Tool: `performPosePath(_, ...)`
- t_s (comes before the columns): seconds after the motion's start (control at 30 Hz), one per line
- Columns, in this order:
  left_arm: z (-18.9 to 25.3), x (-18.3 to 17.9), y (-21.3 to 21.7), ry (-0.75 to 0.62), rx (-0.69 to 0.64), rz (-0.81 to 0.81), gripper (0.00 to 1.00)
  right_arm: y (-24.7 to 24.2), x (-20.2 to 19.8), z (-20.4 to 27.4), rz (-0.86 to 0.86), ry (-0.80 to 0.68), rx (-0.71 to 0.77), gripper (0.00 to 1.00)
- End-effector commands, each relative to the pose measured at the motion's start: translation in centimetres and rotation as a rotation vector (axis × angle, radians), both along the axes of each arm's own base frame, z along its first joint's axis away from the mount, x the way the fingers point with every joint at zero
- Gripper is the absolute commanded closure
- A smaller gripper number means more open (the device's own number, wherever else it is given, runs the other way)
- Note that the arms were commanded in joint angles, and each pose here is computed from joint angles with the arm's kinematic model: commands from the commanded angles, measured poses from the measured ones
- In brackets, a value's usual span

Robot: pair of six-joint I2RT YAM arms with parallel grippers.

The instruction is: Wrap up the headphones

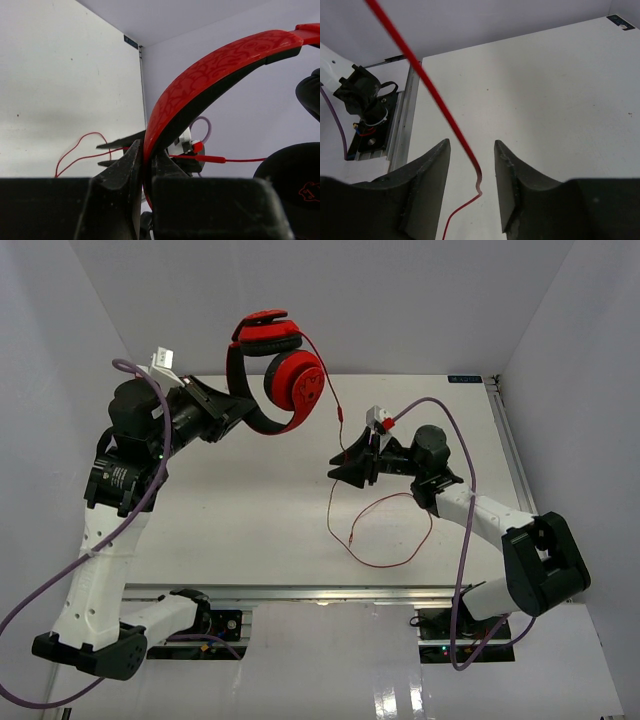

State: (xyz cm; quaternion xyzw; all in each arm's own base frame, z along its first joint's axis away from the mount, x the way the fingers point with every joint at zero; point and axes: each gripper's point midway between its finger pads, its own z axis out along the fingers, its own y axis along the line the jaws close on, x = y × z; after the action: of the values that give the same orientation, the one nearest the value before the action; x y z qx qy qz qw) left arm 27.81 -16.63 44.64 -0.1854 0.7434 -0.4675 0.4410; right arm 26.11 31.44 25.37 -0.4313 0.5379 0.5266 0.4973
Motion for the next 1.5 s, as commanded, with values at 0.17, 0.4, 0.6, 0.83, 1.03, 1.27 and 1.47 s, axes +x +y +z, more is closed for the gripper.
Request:
performPosePath(0.17,5.3,0.0,1.6,-0.097,-0.206,0.133,1.00,1.4,-2.9,2.6,0.104,-0.047,0.066,0.85)
performPosePath(0.4,5.3,0.4,2.4,-0.096,-0.236,0.188,1.00,1.4,-3.4,2.8,0.105,-0.045,0.041,0.89)
performPosePath(0.6,4.2,2.7,5.6,-0.114,-0.132,0.388,1.00,0.4,-2.5,1.9,-0.001,-0.136,-0.132,0.92)
performPosePath(0.83,-1.8,7.7,6.4,-0.042,0.165,0.449,1.00,-3.2,-1.3,-1.4,-0.124,-0.339,-0.655,0.92)
performPosePath(1.03,-6.0,9.0,6.2,0.013,0.294,0.418,1.00,-9.2,2.1,-4.4,-0.253,-0.540,-1.011,0.92)
performPosePath(1.27,-9.8,9.3,6.5,0.043,0.441,0.370,1.00,-12.3,4.4,-0.8,-0.337,-0.811,-1.155,0.92)
performPosePath(1.47,-12.8,9.0,5.2,0.072,0.489,0.262,1.00,-11.5,4.3,6.9,-0.382,-1.023,-1.065,0.92)
